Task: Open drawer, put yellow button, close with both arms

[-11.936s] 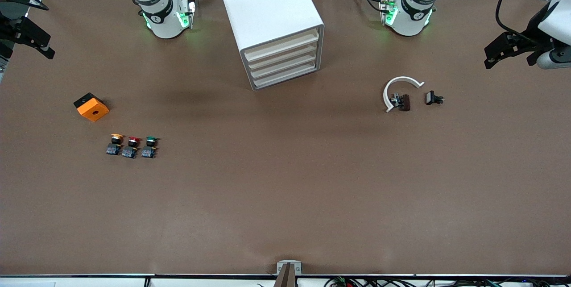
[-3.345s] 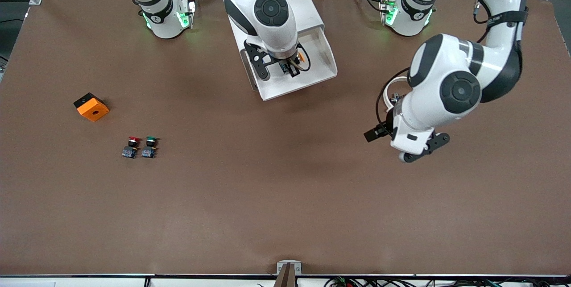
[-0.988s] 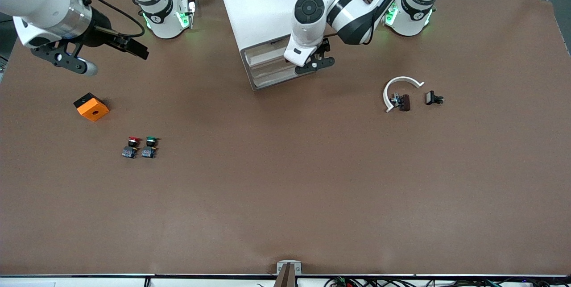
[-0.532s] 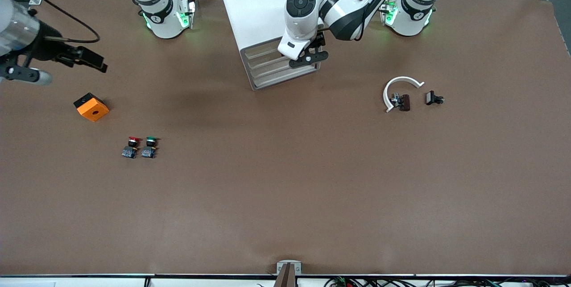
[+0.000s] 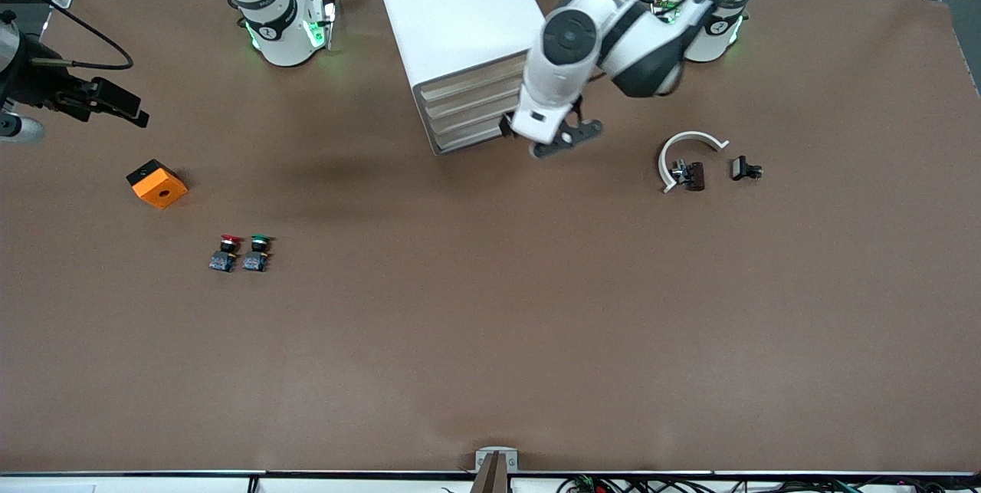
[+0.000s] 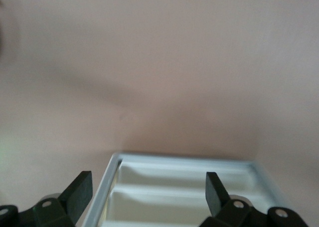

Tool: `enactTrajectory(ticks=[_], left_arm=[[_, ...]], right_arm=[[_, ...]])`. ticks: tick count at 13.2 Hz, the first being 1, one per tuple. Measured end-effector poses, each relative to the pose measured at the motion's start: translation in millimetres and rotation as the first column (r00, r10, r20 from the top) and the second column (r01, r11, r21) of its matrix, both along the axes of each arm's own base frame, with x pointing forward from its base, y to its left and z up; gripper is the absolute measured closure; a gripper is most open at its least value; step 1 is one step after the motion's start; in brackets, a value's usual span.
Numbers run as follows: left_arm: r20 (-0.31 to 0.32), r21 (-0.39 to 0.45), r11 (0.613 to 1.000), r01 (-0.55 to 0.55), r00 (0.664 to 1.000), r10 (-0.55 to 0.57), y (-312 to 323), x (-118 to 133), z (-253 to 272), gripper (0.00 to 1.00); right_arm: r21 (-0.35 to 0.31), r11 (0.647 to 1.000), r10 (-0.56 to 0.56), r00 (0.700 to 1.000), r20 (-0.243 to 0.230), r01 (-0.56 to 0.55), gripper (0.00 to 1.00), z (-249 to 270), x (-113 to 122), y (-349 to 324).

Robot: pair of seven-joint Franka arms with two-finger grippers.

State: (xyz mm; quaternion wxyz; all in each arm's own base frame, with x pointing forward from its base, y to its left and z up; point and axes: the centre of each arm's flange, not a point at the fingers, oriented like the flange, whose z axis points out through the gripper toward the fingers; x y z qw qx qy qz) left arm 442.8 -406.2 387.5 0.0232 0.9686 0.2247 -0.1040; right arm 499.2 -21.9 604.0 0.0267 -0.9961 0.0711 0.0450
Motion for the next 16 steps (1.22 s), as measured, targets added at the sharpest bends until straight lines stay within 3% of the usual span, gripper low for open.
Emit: enactTrajectory(ticks=[2, 5, 8, 13, 16], left_arm=[[0.050, 0.010, 0.998, -0.058, 0.997, 0.058, 50.3, 53.1, 25.3, 0.00], [0.137, 0.078, 0.997, 0.011, 0.990, -0.022, 124.2, 104.9, 43.3, 0.00], [0.149, 0.104, 0.989, 0.103, 0.982, -0.118, 221.6, 143.8, 57.8, 0.00], [0.164, 0.199, 0.931, 0.307, 0.926, -0.340, 352.1, 154.8, 142.8, 0.00], [0.156, 0.209, 0.920, 0.331, 0.918, -0.366, 369.6, 145.0, 208.1, 0.00]], right_arm=[[-0.002, 1.000, 0.002, 1.000, 0.029, -0.002, 0.00, 17.1, 0.2, 0.7], [-0.002, 1.000, 0.005, 1.000, 0.019, -0.005, 0.00, 38.2, -5.6, 1.3], [-0.004, 1.000, 0.005, 0.999, 0.038, -0.005, 0.00, 47.8, -4.9, 1.0], [-0.008, 1.000, 0.003, 0.999, 0.055, -0.002, 0.00, 55.5, -4.4, -0.7], [-0.010, 1.000, 0.003, 0.999, 0.055, -0.002, 0.00, 55.6, -4.3, -0.9]])
